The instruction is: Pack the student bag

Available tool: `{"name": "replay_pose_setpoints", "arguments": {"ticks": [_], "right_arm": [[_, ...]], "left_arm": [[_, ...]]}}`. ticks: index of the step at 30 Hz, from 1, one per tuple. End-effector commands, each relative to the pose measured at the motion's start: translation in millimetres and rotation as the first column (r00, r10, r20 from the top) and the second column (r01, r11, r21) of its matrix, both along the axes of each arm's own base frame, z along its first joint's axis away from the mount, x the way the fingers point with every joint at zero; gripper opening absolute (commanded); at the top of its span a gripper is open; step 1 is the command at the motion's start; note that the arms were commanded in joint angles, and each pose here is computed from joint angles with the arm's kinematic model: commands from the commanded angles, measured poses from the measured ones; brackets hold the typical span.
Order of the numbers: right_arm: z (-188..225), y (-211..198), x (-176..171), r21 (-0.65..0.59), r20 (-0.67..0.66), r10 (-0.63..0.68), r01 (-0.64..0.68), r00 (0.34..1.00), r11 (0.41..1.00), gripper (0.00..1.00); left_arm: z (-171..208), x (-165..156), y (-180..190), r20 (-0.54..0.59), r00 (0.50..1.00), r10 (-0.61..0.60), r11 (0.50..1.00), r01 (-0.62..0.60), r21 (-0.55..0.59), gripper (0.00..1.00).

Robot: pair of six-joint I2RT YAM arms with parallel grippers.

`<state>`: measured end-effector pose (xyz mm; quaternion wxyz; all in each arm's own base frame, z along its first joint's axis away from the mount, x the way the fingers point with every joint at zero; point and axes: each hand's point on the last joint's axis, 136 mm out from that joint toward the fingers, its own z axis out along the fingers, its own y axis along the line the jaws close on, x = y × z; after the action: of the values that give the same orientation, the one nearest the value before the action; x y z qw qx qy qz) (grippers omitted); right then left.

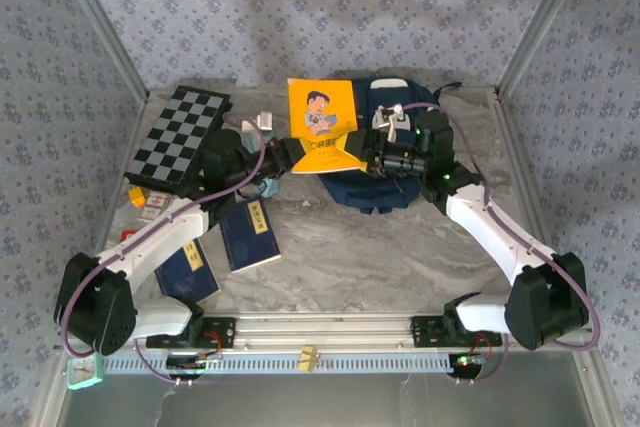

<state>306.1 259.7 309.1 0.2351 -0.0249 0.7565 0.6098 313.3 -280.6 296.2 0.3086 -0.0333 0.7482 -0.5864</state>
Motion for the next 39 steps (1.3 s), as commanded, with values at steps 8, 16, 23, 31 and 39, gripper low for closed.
{"name": "replay_pose_setpoints", "arguments": {"ticks": [8, 16, 23, 31, 39], "right_arm": [[-6, -9, 5, -0.055, 0.022, -0.017, 0.018, 1.0, 0.998, 0.29], [-18, -17, 5, -0.132, 0.024, -0.038, 0.041, 0.999, 0.99, 0.0], [-32, -48, -1, -0.29, 0.034, -0.108, 0.113, 0.994, 0.95, 0.0], [-67, -119, -15, -0.455, -0.026, -0.319, 0.273, 0.948, 0.848, 0.0], [-86, -178, -32, -0.534, -0.067, -0.51, 0.401, 0.857, 0.745, 0.0]], "left_arm": [[20, -2, 1, 0.11, 0.994, -0.007, 0.999, 0.003, 0.034, 0.0], [13, -3, -2, 0.12, 0.992, -0.027, 0.996, 0.016, 0.089, 0.09], [-9, 2, 11, 0.217, 0.975, -0.044, 0.938, -0.034, 0.344, 0.47], [-50, 7, 0, 0.331, 0.91, -0.252, 0.751, -0.031, 0.659, 0.66], [-94, 27, -52, 0.318, 0.804, -0.503, 0.595, 0.054, 0.802, 0.68]]}}
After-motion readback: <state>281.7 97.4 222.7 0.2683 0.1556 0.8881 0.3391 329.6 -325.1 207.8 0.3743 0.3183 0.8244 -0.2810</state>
